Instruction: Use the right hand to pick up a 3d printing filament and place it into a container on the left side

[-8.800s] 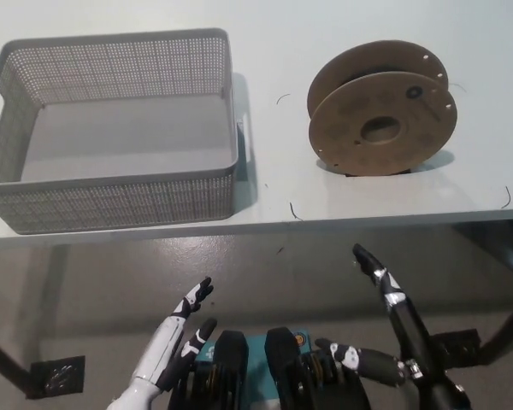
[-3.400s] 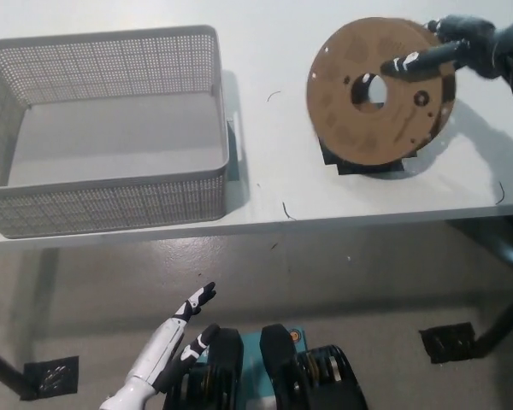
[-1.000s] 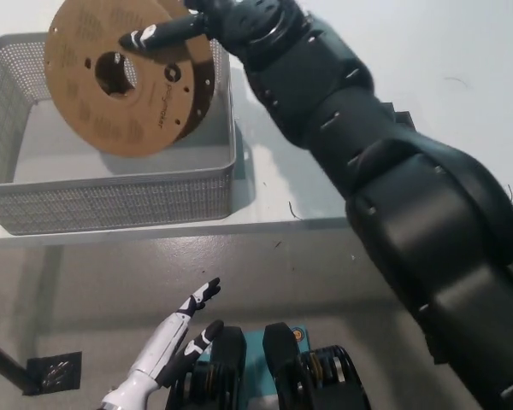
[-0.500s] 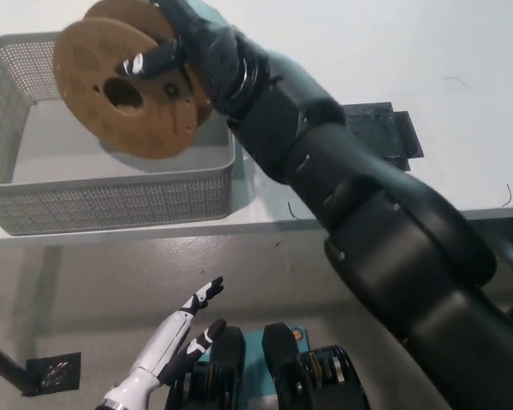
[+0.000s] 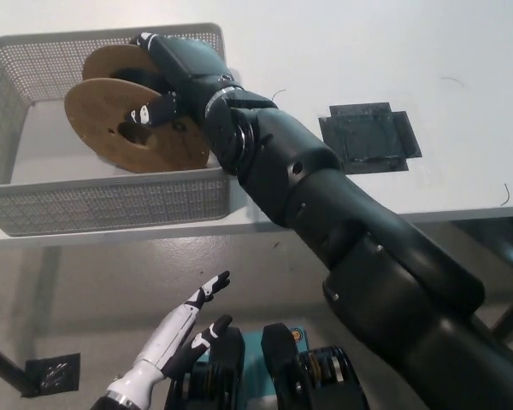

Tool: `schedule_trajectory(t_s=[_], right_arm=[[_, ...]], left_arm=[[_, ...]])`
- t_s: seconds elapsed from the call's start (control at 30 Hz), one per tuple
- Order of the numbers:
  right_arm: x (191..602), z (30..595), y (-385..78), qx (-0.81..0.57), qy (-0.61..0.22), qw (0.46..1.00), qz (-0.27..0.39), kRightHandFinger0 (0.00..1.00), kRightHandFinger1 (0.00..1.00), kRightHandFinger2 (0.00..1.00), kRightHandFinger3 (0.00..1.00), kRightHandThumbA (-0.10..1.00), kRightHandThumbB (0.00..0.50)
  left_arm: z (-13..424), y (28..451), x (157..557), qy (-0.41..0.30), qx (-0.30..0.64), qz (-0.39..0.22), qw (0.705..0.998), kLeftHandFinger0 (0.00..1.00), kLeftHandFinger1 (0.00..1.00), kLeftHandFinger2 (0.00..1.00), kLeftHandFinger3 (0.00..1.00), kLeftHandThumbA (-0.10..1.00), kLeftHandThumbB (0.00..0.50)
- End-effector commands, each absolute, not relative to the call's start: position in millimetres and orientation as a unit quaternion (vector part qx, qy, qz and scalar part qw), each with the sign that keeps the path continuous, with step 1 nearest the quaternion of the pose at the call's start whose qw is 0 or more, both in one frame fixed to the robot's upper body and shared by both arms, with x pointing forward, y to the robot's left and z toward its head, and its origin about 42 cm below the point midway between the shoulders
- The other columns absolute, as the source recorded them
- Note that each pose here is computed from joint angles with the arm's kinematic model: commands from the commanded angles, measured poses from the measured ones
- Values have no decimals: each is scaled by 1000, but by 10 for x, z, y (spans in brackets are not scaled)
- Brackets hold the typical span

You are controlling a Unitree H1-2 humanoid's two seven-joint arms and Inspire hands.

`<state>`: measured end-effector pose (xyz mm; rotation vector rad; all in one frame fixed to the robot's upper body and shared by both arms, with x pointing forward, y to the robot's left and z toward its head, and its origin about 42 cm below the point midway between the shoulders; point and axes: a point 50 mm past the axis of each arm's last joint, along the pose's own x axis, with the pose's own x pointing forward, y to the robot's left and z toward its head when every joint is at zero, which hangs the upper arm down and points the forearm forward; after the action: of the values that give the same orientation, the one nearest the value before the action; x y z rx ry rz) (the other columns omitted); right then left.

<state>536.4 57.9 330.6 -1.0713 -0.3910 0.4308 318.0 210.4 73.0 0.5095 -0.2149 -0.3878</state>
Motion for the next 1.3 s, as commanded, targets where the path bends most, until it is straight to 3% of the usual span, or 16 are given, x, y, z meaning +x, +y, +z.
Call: schedule_trajectory(t_s=[0.0,0.1,0.13,0.17,0.2,0.23,0.3,0.37,0.5,0.57,0.63,0.8,0.93,1.17,1.2,1.27], right_arm=[[5326,3497,678,-493,-242,813,193,0,258,785,843,-100,135],[5318,3434,675,-499,-237,811,190,25,297,738,873,-45,172],[5336,3484,695,-510,-207,810,201,462,735,1000,1000,364,265],[5337,3490,697,-511,-204,810,202,442,706,1000,1000,378,267],[5355,3552,699,-509,-186,811,221,746,1000,1000,1000,558,340],[5371,3640,706,-516,-172,804,241,1000,1000,1000,1000,697,401],[5389,3766,703,-509,-170,805,251,1000,1000,1000,1000,834,498],[5404,3919,706,-488,-164,816,263,1000,1000,1000,1000,960,500],[5429,4369,683,-346,-153,875,303,1000,1000,1000,1000,846,500],[5438,4742,626,-177,-120,913,348,1000,1000,1000,1000,614,500],[5447,5105,531,-135,-125,917,355,1000,1000,1000,1000,696,500],[5435,5866,180,15,-152,914,376,1000,1000,1000,1000,538,500],[5429,6272,-218,-2,-202,902,381,1000,1000,1000,1000,648,500],[5220,6307,-1051,-89,-330,886,313,1000,1000,1000,1000,638,500],[5105,6263,-1194,-109,-356,878,302,1000,1000,1000,1000,623,445],[4899,6130,-1421,-116,-383,867,296,1000,1000,1000,1000,608,431]], left_arm=[[851,2097,3242,-125,263,-193,937,1000,1000,1000,1000,1000,215],[850,2095,3243,-126,262,-193,937,1000,1000,1000,1000,1000,213],[850,2100,3252,-126,263,-192,937,1000,1000,1000,1000,1000,215],[850,2100,3253,-126,263,-192,937,1000,1000,1000,1000,1000,215],[850,2101,3255,-127,264,-192,937,1000,1000,1000,1000,1000,215],[841,2100,3236,-125,260,-193,938,1000,1000,1000,1000,1000,214],[805,2107,3181,-119,256,-194,940,1000,1000,1000,1000,1000,212],[791,2119,3146,-116,259,-195,939,1000,1000,1000,1000,1000,200],[768,2130,3125,-118,256,-198,939,1000,1000,1000,1000,1000,184],[757,2119,3121,-112,257,-198,939,1000,1000,1000,1000,1000,206],[740,2121,3102,-110,260,-197,939,1000,1000,1000,1000,1000,208],[726,2133,3078,-110,261,-198,939,1000,1000,1000,1000,1000,194],[705,2130,3053,-102,258,-191,942,1000,1000,1000,1000,1000,208],[699,2150,3053,-101,255,-191,942,1000,1000,1000,1000,1000,214],[699,2145,3065,-100,253,-189,944,1000,1000,1000,1000,1000,214],[688,2144,3047,-99,250,-188,945,1000,1000,1000,1000,1000,212]])
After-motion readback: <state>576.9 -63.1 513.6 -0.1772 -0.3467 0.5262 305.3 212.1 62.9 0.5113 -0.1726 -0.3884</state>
